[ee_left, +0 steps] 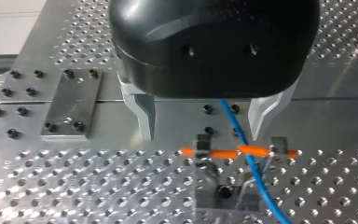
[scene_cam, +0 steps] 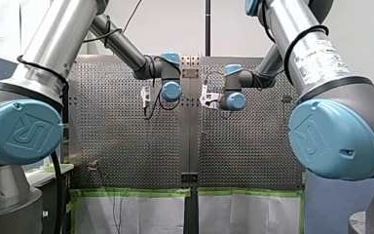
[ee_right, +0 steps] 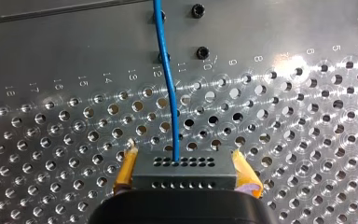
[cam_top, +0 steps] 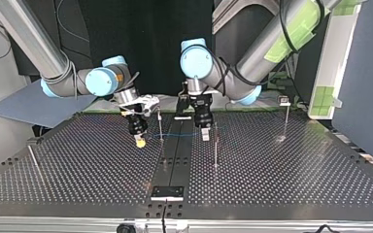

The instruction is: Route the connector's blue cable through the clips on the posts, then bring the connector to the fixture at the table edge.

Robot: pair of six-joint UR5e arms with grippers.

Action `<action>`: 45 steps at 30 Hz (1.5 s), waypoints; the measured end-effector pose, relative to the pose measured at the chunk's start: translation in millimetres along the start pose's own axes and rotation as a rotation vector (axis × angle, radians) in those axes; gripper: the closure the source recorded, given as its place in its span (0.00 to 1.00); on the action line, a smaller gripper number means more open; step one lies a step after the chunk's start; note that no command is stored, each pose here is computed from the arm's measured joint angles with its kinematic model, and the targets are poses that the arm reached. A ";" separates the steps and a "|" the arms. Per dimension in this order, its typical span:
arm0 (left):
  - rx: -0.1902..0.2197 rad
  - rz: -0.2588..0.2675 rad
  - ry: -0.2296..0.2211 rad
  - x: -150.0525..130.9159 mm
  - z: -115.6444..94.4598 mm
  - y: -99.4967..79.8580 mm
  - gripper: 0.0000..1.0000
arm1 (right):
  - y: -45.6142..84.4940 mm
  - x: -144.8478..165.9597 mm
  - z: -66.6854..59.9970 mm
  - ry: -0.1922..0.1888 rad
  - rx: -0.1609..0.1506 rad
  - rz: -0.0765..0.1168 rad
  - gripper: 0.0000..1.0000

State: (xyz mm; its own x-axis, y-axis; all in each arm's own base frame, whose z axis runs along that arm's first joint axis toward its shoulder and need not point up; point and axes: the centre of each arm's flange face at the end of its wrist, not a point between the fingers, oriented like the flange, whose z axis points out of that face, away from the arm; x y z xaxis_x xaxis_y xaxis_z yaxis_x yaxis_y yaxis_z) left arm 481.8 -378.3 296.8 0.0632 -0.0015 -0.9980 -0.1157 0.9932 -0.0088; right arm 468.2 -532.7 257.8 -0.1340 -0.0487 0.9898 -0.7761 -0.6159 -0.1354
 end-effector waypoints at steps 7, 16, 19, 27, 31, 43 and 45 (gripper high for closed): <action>0.009 -0.009 0.013 10.4 15.4 -10.2 0.00 | -0.7 -0.2 -0.3 -0.004 0.001 -0.001 1.00; -0.004 -0.020 0.003 2.8 32.4 -9.7 0.00 | -1.3 -0.4 -0.7 -0.006 0.001 -0.004 1.00; -0.007 -0.022 0.004 2.6 33.3 -8.8 0.00 | -2.0 -0.8 -0.9 -0.008 0.002 -0.005 1.00; -0.011 -0.023 0.006 2.8 33.0 -8.6 0.00 | -2.3 -0.8 -1.0 -0.008 0.002 -0.006 1.00; -0.009 -0.023 0.006 2.7 30.7 -10.7 0.00 | -1.8 -0.8 -1.0 -0.008 0.001 -0.006 1.00; -0.007 -0.037 -0.010 0.9 28.6 -15.0 1.00 | 0.2 -0.7 -0.9 -0.008 -0.001 -0.006 1.00; 0.001 -0.030 -0.014 0.4 29.0 -16.3 1.00 | 0.2 -0.6 -0.9 -0.008 -0.002 -0.006 1.00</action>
State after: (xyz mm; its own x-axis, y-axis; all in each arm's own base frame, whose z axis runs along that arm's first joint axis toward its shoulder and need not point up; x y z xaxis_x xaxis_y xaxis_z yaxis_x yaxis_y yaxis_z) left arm 512.5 -391.1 298.4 0.0809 -0.0296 -0.9963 -0.1121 0.9929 -0.0386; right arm 467.5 -532.1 257.2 -0.1240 -0.0512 0.9910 -0.7779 -0.6150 -0.1291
